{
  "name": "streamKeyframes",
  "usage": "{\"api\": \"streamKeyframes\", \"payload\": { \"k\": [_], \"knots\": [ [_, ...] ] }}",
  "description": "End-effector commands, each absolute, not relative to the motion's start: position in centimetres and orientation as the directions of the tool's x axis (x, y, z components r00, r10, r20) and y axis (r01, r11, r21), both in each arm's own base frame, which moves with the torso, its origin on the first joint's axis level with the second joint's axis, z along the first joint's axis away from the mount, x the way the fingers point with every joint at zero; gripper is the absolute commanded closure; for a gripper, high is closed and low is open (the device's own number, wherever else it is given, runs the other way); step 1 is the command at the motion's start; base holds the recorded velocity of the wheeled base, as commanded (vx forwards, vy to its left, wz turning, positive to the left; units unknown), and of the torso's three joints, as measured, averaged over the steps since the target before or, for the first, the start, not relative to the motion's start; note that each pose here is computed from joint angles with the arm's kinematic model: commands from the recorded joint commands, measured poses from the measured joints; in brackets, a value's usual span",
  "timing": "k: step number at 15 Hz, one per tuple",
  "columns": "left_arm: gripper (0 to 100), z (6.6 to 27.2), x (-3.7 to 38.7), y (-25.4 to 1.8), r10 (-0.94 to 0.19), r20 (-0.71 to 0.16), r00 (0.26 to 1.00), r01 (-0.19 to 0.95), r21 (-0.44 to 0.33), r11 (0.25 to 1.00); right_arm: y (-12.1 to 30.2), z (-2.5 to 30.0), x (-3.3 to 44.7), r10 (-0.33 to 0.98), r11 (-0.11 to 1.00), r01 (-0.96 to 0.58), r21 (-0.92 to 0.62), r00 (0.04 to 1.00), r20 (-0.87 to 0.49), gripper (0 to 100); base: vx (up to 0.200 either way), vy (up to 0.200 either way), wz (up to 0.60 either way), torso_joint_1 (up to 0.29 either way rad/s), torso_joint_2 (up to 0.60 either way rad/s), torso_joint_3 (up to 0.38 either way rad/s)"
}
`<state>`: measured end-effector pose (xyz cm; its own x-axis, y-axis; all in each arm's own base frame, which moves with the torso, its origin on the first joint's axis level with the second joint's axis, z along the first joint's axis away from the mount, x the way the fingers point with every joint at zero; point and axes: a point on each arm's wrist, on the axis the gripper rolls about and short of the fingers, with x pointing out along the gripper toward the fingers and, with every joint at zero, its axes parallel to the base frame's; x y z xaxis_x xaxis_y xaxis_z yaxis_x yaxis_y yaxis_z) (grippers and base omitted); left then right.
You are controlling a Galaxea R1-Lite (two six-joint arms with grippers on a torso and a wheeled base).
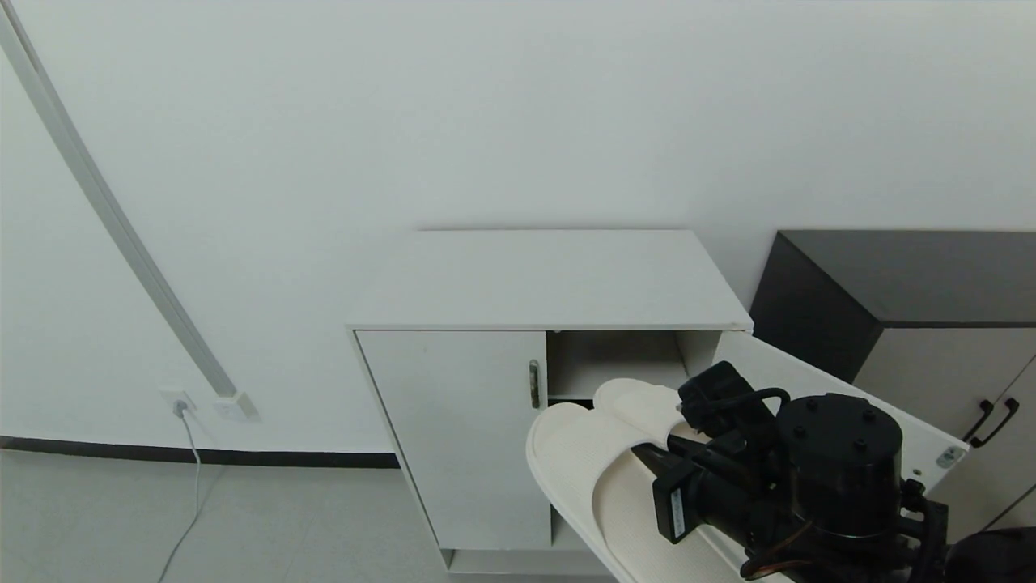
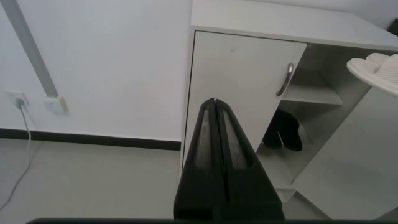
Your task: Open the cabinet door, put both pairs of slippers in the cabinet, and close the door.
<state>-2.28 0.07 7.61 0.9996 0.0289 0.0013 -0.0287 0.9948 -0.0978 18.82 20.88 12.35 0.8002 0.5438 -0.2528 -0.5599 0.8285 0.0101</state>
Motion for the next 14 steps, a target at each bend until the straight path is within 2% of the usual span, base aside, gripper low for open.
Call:
{"api": "streamKeyframes", "payload": {
  "k": [1, 14],
  "knots": [
    [100, 7.61, -2.28, 0.07, 0.029, 0.002, 1.0, -0.029, -0.098, 0.995, 20.89, 12.24, 18.76, 0.545, 0.827, -0.562, 0.007, 0.798, -0.257, 100, 0.0, 0.0, 0.0, -0.227, 0.52, 0.295],
    [100, 7.61, -2.28, 0.07, 0.029, 0.002, 1.0, -0.029, -0.098, 0.995, 20.84, 11.91, 18.66, 0.544, 0.825, -0.565, 0.002, 0.794, -0.27, 100, 0.0, 0.0, 0.0, -0.209, 0.53, 0.316]
  ]
}}
